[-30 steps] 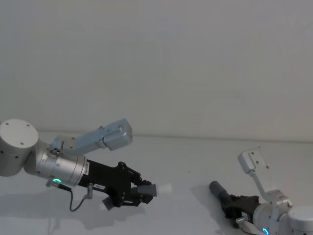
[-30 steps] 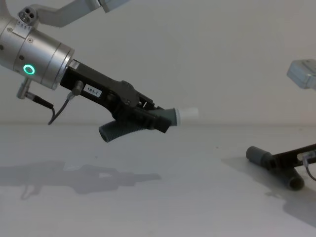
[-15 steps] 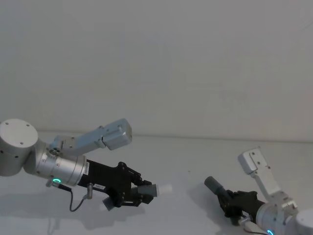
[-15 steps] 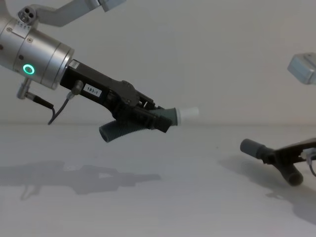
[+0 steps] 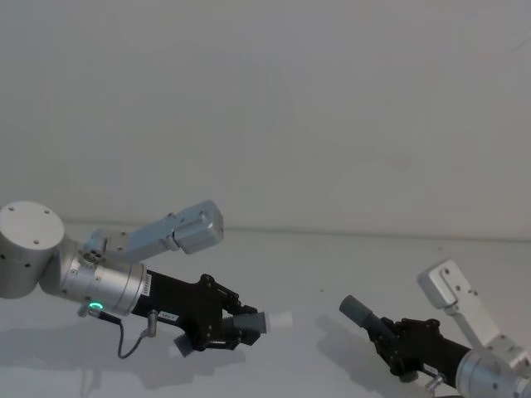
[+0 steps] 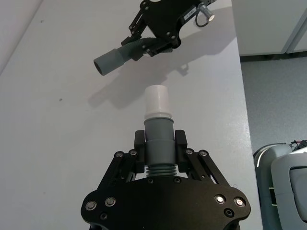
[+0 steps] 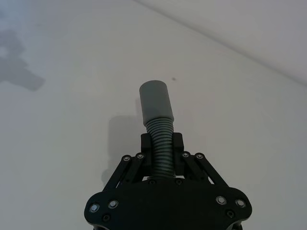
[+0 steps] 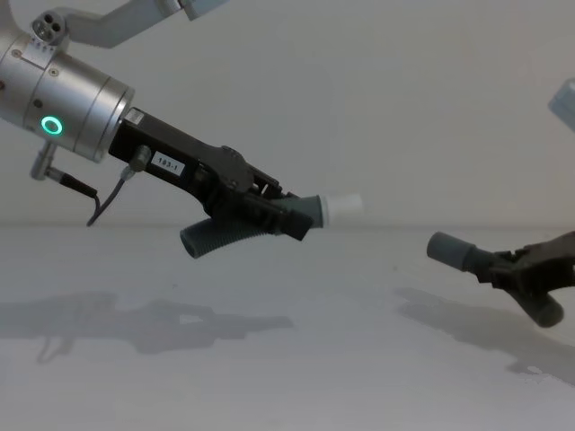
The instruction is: Use both hands to pick up one end of the pipe from the table, align the ends, and insert them.
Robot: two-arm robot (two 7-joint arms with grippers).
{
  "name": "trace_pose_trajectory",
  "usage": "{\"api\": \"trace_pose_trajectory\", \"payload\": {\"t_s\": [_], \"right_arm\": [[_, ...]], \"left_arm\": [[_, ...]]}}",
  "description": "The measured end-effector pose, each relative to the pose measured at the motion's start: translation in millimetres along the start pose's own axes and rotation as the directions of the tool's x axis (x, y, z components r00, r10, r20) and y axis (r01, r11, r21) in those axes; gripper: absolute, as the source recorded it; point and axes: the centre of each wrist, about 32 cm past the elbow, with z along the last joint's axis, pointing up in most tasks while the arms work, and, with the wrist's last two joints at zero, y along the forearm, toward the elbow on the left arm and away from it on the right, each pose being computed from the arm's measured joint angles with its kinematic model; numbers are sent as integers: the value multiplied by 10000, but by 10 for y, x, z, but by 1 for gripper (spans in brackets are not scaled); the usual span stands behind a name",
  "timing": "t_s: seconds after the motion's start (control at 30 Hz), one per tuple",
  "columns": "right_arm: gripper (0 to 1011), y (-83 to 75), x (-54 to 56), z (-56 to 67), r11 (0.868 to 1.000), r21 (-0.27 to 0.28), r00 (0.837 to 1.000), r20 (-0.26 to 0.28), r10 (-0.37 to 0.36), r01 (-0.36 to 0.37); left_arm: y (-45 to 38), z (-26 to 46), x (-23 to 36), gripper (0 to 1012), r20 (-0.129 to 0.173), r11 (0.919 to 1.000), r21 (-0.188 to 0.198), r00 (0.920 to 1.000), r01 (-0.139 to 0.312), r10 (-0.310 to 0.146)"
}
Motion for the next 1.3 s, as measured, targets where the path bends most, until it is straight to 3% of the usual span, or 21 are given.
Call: {"api": "trace_pose_trajectory", "payload": {"t_s": [0.43, 0.7, 0.8, 0.97, 1.3], "right_arm": [[226, -190, 197, -146, 9816, 1112, 9795, 1467, 1382, -1551], [226, -270, 319, -218, 9556, 1547, 9466, 2459, 2086, -2508], [226, -294, 369, -236, 9414, 1727, 9282, 2903, 2326, -2899], [226, -326, 459, -254, 9078, 2038, 8846, 3788, 2721, -3665], [226, -355, 582, -200, 8500, 2415, 8087, 5048, 3020, -4682]], "left_arm": [[0, 0, 0, 327, -4, 10000, -11, 10000, 11, -11], [0, 0, 0, 327, -5, 10000, -12, 10000, 12, -12], [0, 0, 0, 327, -5, 10000, -11, 10000, 11, -11], [0, 0, 0, 327, -5, 10000, -10, 10000, 11, -11], [0, 0, 0, 327, -5, 10000, -9, 10000, 10, -10]]}}
